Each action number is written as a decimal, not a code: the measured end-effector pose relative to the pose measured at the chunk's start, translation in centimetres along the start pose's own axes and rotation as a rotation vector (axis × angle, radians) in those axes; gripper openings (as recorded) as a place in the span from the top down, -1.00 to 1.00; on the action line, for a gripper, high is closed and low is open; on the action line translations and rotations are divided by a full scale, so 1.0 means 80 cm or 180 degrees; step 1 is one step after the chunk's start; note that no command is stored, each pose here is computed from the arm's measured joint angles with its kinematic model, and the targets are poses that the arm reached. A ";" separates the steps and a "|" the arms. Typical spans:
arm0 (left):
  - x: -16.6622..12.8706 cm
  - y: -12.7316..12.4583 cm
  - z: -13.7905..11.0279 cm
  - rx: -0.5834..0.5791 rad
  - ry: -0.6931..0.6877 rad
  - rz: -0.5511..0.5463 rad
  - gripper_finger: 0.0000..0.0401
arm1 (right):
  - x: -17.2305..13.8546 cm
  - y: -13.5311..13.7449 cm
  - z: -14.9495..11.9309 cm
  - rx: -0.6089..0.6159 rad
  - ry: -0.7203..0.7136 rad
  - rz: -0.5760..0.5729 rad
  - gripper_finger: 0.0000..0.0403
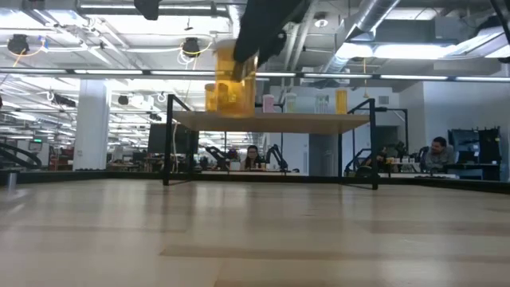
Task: Pick and place medicine bottles onto shelf by color
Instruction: Put the big orange pill bottle on the shelf
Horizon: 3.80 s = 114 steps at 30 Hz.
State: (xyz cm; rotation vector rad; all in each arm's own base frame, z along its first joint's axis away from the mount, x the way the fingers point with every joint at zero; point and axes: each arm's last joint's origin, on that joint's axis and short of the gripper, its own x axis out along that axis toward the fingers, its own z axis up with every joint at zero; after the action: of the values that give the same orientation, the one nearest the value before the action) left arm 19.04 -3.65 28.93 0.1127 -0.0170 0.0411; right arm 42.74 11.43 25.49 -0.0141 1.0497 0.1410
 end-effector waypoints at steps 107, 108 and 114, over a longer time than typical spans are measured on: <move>0.000 0.000 -0.003 -0.0064 0.0070 -0.0010 0.24 | -0.155 -0.283 -0.107 0.1278 -0.0675 -0.1077 -0.14; 0.000 0.000 -0.003 -0.0064 0.0070 -0.0010 0.24 | -0.155 -0.283 -0.107 0.1276 -0.0673 -0.1077 -0.14; 0.000 0.000 -0.003 -0.0066 0.0068 -0.0009 0.24 | -0.155 -0.283 -0.107 0.1273 -0.0674 -0.1078 -0.14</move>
State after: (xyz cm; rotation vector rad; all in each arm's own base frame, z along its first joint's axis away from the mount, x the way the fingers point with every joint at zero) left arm 19.05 -3.66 28.71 0.0916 0.0042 0.0393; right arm 32.04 -13.01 30.70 0.1809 0.8354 -0.3685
